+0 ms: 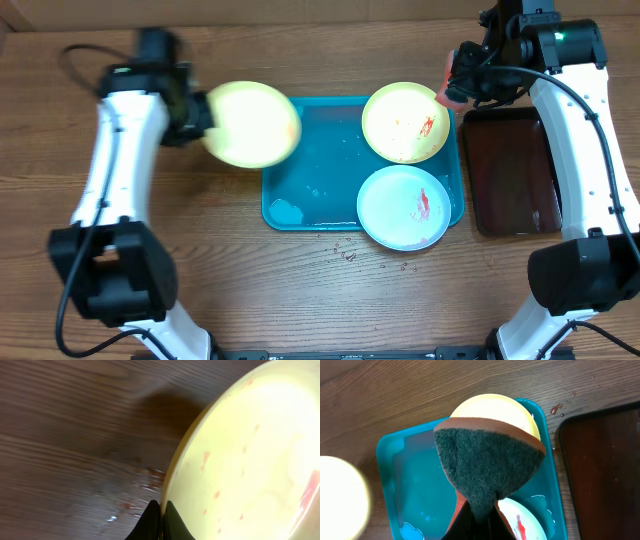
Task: Clean dirty plates on tray and stack at the side
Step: 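Lift the yellow plate with the left gripper and set it left of the tray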
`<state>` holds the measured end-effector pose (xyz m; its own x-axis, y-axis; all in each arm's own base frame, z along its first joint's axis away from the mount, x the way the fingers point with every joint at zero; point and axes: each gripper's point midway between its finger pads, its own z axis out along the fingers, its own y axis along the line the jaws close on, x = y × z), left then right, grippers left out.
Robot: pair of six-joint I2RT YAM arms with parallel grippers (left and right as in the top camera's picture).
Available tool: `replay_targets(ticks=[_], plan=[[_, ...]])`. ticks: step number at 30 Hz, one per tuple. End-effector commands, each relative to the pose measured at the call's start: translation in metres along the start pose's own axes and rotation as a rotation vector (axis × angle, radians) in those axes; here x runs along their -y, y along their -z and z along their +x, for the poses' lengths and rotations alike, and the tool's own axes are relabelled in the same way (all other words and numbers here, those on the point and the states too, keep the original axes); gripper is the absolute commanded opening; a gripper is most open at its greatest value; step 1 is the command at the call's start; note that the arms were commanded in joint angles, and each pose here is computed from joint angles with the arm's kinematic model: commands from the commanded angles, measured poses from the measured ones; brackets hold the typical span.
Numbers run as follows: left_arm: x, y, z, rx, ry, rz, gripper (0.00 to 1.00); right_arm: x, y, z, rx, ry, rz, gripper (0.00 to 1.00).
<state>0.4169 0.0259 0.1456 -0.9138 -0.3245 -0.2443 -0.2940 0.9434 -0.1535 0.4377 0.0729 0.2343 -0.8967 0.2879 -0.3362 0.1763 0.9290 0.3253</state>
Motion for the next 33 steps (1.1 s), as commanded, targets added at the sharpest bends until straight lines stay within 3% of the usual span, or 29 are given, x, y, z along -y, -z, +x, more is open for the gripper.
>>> replay_targets(ticks=[1, 9, 18, 29, 32, 33], plan=[[-0.028, 0.004, -0.003, 0.016, 0.043, 0.057, 0.05, -0.003, 0.007, -0.005, 0.026, 0.012, -0.009, 0.04], [-0.068, -0.035, -0.001, 0.054, 0.152, 0.027, 0.04, -0.003, 0.007, -0.006, 0.029, 0.013, -0.011, 0.04], [-0.102, -0.074, 0.019, 0.084, 0.330, -0.130, 0.04, -0.003, 0.007, -0.005, 0.027, 0.013, -0.011, 0.04], [-0.090, -0.082, 0.023, 0.082, 0.324, -0.090, 0.05, -0.003, 0.007, -0.005, 0.028, 0.014, -0.010, 0.04], [-0.080, -0.084, 0.025, 0.076, 0.292, -0.084, 0.11, -0.003, 0.007, -0.005, 0.027, 0.013, -0.010, 0.04], [-0.076, -0.084, 0.025, 0.073, 0.274, -0.082, 0.19, -0.003, 0.007, -0.005, 0.025, 0.013, -0.010, 0.04]])
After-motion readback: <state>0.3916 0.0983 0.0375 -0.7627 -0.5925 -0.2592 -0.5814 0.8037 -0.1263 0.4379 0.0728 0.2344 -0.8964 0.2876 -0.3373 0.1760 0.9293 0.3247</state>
